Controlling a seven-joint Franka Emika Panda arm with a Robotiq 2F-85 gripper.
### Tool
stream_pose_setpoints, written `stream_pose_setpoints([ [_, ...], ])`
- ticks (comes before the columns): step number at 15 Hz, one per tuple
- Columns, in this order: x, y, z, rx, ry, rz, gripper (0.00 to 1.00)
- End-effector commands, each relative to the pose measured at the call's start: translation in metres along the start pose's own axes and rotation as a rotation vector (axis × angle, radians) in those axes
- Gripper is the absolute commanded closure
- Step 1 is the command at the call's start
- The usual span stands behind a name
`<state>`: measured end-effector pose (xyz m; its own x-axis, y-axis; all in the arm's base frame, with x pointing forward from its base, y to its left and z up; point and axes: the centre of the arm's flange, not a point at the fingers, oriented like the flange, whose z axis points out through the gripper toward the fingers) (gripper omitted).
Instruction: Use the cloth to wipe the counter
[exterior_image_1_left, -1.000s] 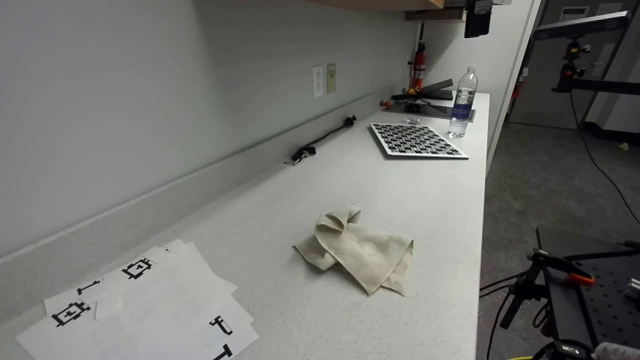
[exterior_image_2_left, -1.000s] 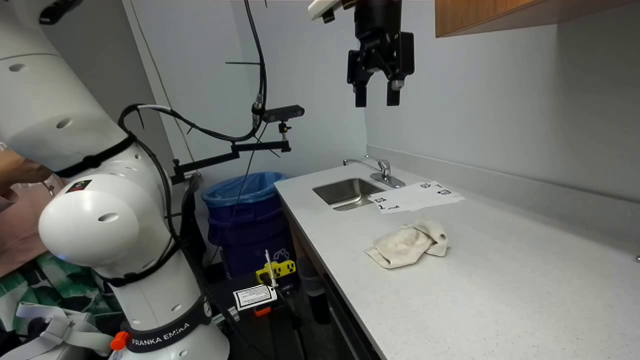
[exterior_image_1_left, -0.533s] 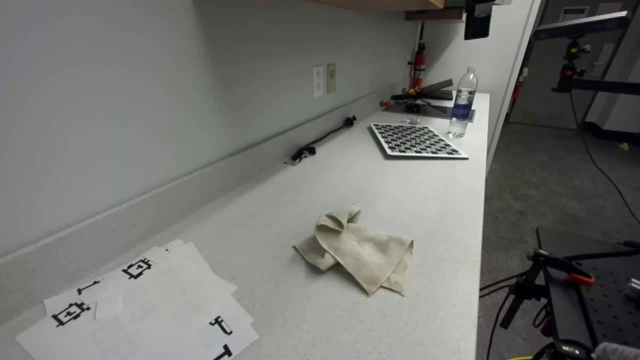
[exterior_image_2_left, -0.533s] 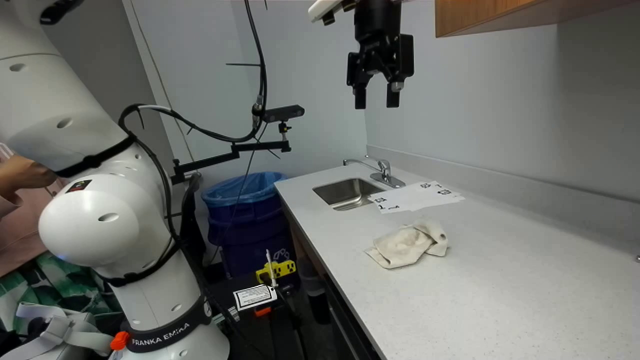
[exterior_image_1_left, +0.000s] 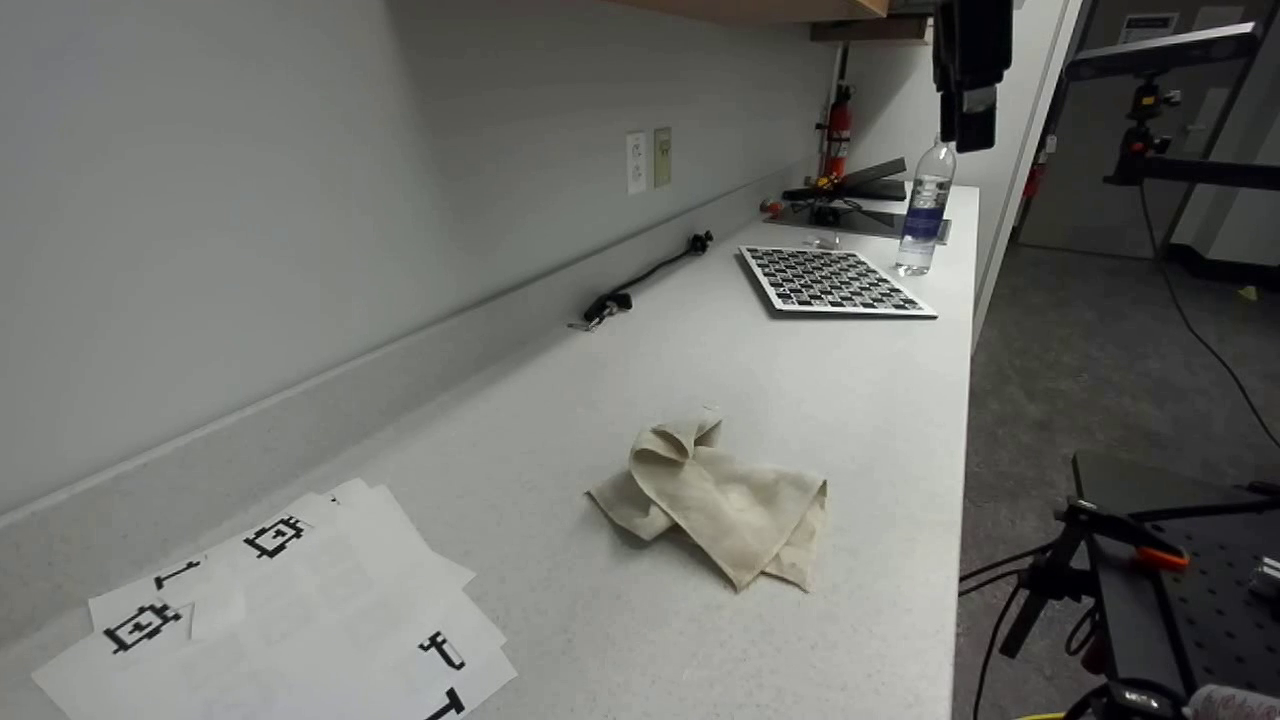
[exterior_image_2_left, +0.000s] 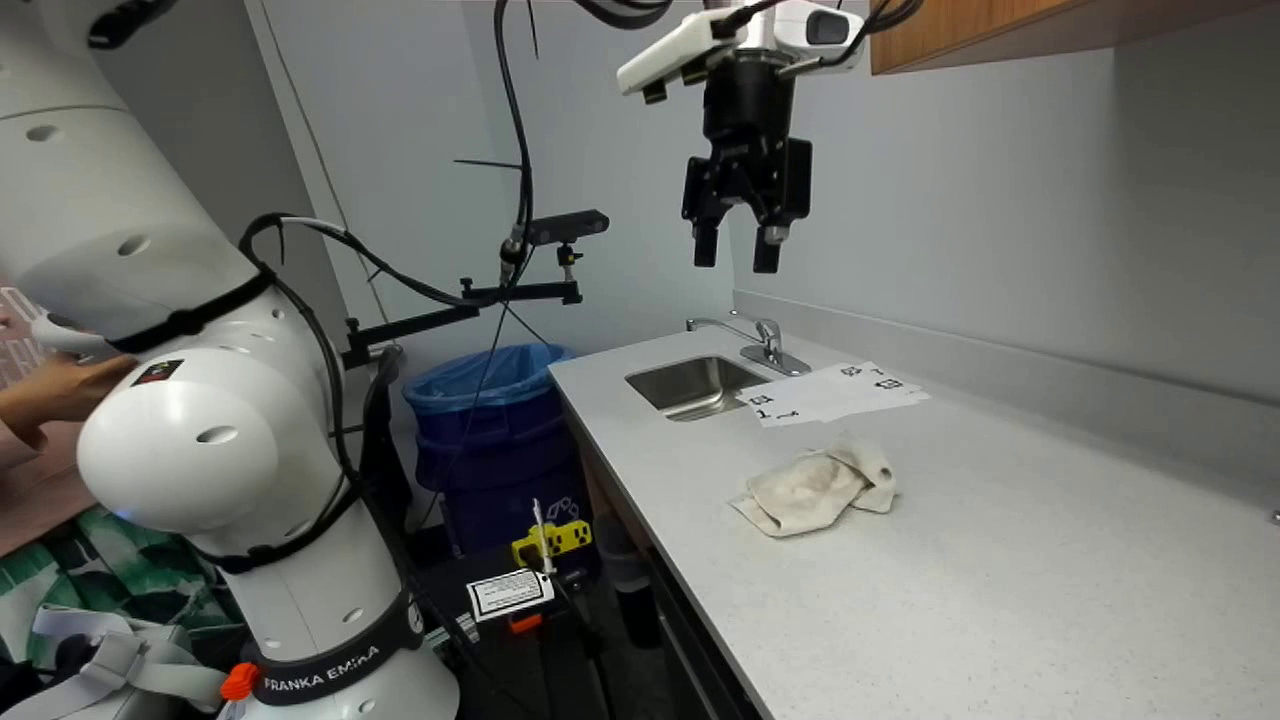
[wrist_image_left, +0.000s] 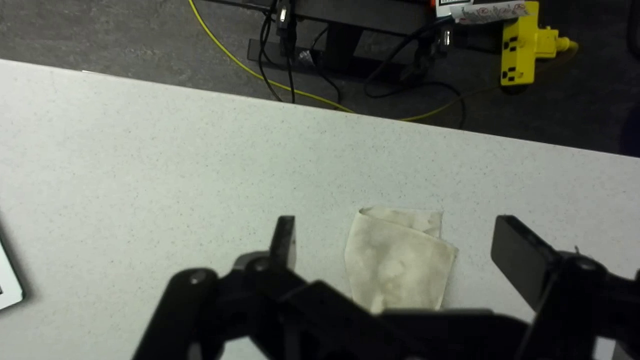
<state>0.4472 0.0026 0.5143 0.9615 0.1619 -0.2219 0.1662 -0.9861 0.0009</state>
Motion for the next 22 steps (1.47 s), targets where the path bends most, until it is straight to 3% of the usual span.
stream_pose_setpoints([
  [1, 0.011, -0.003, 0.035, 0.002, -0.016, -0.002, 0.00],
  [8, 0.049, -0.025, 0.094, -0.016, -0.036, -0.037, 0.00],
  [16, 0.105, -0.047, 0.143, -0.134, 0.082, -0.044, 0.00],
  [22, 0.144, -0.057, 0.165, -0.138, 0.168, -0.031, 0.00],
])
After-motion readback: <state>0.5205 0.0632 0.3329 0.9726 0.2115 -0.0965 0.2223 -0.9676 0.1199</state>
